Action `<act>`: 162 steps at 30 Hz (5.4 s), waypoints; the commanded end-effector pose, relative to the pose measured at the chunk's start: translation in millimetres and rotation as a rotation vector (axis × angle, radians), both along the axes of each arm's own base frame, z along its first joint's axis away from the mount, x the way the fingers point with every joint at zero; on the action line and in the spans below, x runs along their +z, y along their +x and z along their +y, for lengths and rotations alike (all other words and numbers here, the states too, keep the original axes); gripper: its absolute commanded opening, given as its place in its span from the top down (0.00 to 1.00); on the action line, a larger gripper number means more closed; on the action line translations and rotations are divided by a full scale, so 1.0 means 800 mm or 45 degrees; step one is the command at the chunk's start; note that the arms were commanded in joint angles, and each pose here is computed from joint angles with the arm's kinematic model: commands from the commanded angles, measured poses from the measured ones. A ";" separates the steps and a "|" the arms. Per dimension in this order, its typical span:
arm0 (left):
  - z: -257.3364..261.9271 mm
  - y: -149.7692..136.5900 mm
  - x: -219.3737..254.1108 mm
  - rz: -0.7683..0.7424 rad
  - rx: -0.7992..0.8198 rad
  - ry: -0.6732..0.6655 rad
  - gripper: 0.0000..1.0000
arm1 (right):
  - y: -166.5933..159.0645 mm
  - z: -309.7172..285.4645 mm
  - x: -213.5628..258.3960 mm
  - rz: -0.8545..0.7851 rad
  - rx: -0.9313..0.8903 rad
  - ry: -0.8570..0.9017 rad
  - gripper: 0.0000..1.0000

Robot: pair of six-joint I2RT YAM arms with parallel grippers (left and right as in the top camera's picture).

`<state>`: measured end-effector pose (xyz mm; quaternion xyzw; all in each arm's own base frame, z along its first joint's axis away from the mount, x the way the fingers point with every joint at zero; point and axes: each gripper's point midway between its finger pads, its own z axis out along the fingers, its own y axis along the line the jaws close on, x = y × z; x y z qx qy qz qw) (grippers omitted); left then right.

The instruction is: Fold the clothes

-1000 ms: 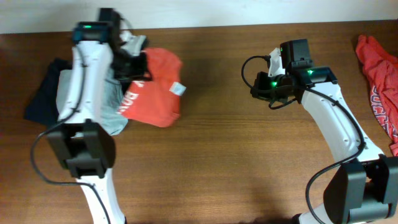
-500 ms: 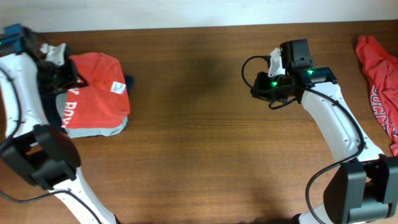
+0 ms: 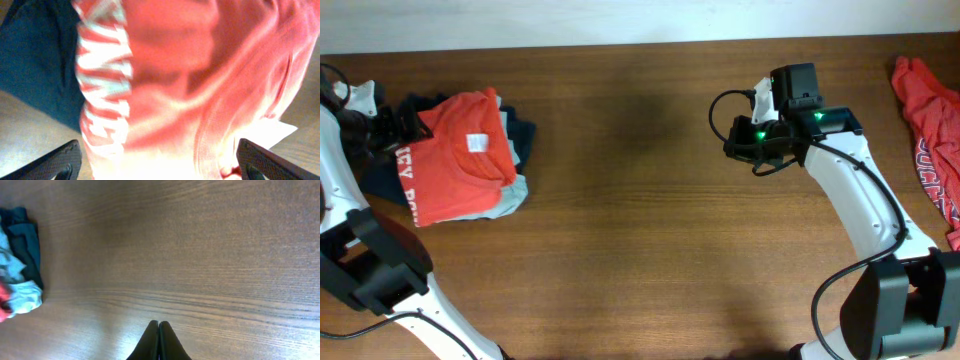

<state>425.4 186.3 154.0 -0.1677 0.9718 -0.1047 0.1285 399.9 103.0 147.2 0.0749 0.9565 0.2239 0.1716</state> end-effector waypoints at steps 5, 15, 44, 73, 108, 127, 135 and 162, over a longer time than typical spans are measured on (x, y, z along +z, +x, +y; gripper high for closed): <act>0.031 -0.027 0.073 -0.042 0.111 0.144 0.01 | -0.002 -0.003 0.010 -0.018 0.035 -0.041 0.96; -0.125 -0.059 0.291 -0.656 -0.473 0.211 0.01 | 0.007 -0.003 0.144 -0.338 0.143 -0.091 0.93; -0.209 -0.276 0.451 -1.077 -0.224 0.514 0.01 | -0.189 -0.057 0.340 -0.845 0.063 -0.292 0.01; -0.209 -0.276 0.451 -1.077 -0.224 0.514 0.01 | -0.212 -0.103 0.210 -0.987 -0.146 -0.440 0.01; -0.209 -0.276 0.451 -1.077 -0.224 0.514 0.01 | -0.212 -0.095 -0.026 -1.131 -0.139 -0.395 0.01; -0.209 -0.276 0.451 -1.077 -0.224 0.515 0.01 | -0.212 -0.095 -0.026 -1.131 -0.139 -0.395 0.01; -0.217 -0.251 0.436 -1.051 -0.273 0.418 0.01 | -0.212 -0.095 -0.026 -1.131 -0.139 -0.395 0.01; -0.284 -0.232 0.103 -1.414 -0.755 0.607 0.01 | -0.212 -0.095 -0.026 -1.131 -0.139 -0.395 0.01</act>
